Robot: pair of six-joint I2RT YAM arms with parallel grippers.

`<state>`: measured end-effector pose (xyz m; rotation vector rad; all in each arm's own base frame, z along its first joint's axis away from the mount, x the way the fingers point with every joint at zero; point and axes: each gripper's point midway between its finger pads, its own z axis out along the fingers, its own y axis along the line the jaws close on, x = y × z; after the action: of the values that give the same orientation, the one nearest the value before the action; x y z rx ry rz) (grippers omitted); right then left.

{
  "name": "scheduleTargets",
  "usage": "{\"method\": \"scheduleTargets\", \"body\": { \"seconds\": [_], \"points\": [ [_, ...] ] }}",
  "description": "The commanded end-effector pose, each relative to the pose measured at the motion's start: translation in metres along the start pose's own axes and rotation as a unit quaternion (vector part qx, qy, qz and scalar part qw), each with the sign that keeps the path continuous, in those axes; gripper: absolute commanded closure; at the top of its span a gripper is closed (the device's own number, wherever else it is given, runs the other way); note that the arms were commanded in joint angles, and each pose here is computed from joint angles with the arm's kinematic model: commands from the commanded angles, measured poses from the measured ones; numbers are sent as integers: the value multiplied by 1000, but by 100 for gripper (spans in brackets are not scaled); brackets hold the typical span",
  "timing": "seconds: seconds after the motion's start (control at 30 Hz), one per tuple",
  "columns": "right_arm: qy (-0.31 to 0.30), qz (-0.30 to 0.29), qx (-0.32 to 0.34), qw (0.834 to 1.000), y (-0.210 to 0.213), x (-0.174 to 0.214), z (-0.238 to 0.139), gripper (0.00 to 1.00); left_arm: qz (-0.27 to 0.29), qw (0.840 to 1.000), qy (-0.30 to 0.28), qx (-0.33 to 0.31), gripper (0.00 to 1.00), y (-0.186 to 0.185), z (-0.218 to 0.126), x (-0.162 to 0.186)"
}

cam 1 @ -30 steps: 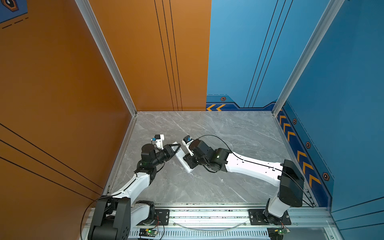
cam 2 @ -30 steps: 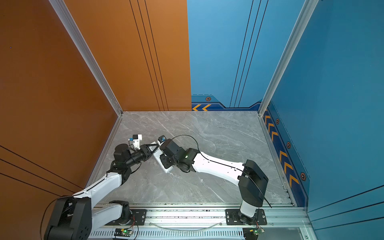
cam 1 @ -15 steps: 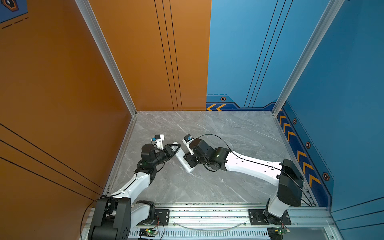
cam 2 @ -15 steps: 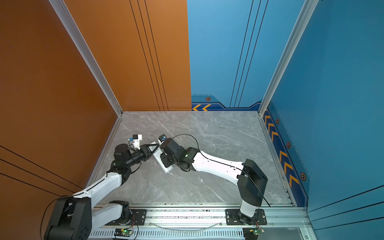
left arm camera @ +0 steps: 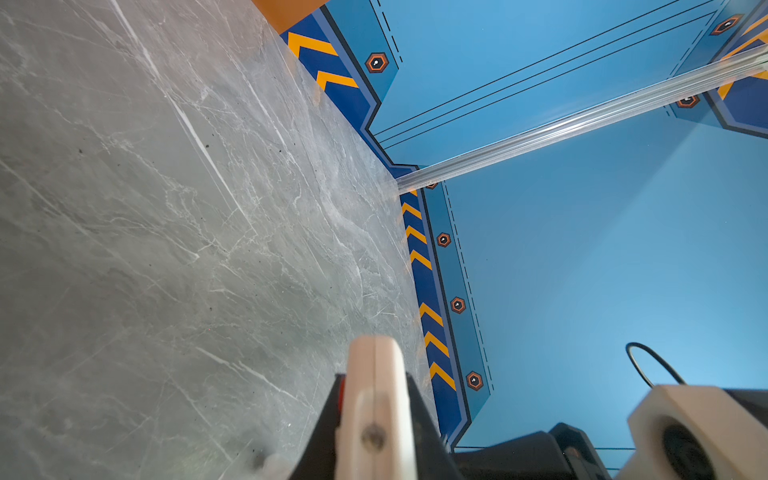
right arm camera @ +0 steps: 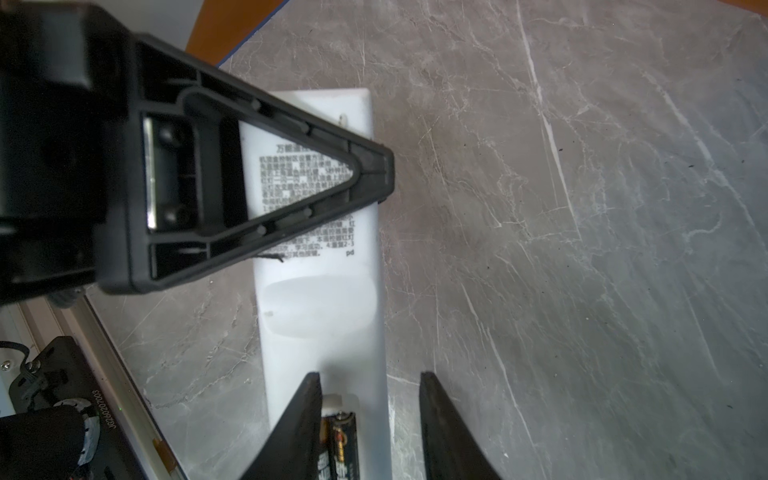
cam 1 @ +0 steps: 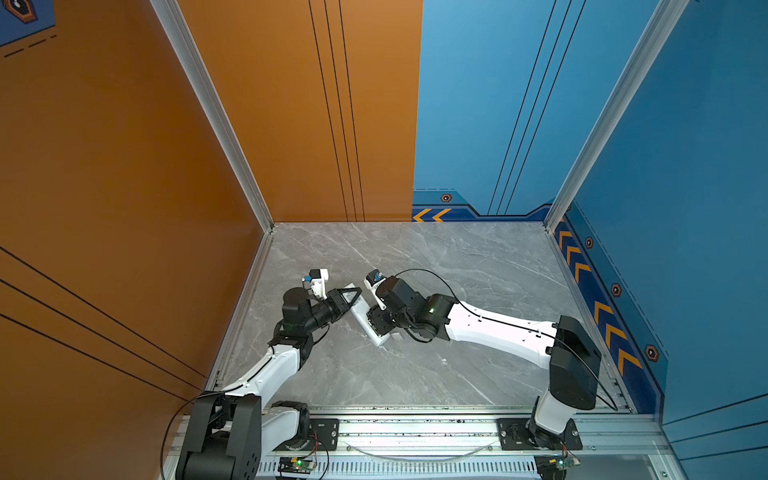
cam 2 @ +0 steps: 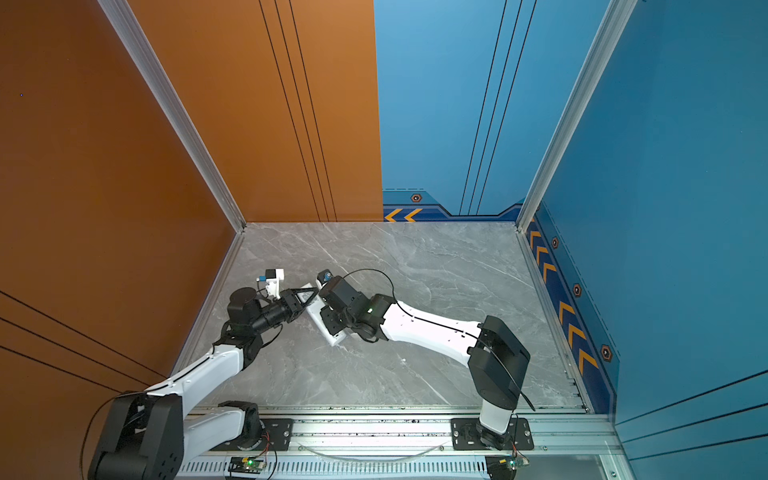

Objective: Load the batteries into the remote control
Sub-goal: 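Lift the open right gripper away from the remote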

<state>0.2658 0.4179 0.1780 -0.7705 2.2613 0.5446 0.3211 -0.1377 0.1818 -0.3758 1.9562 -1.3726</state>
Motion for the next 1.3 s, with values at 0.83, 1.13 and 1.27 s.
{"method": "scheduleTargets", "body": {
  "seconds": [0.83,1.13,1.27],
  "points": [
    [202,110,22,973,-73,116,-23,56,0,997,-36,-69,100,39,-16,-9],
    [208,198,-21,958,-53,134,7,55,31,991,-59,-112,100,41,-34,-21],
    [219,200,-13,955,-56,142,20,55,32,991,-65,-112,100,41,-39,-23]
  ]
}}
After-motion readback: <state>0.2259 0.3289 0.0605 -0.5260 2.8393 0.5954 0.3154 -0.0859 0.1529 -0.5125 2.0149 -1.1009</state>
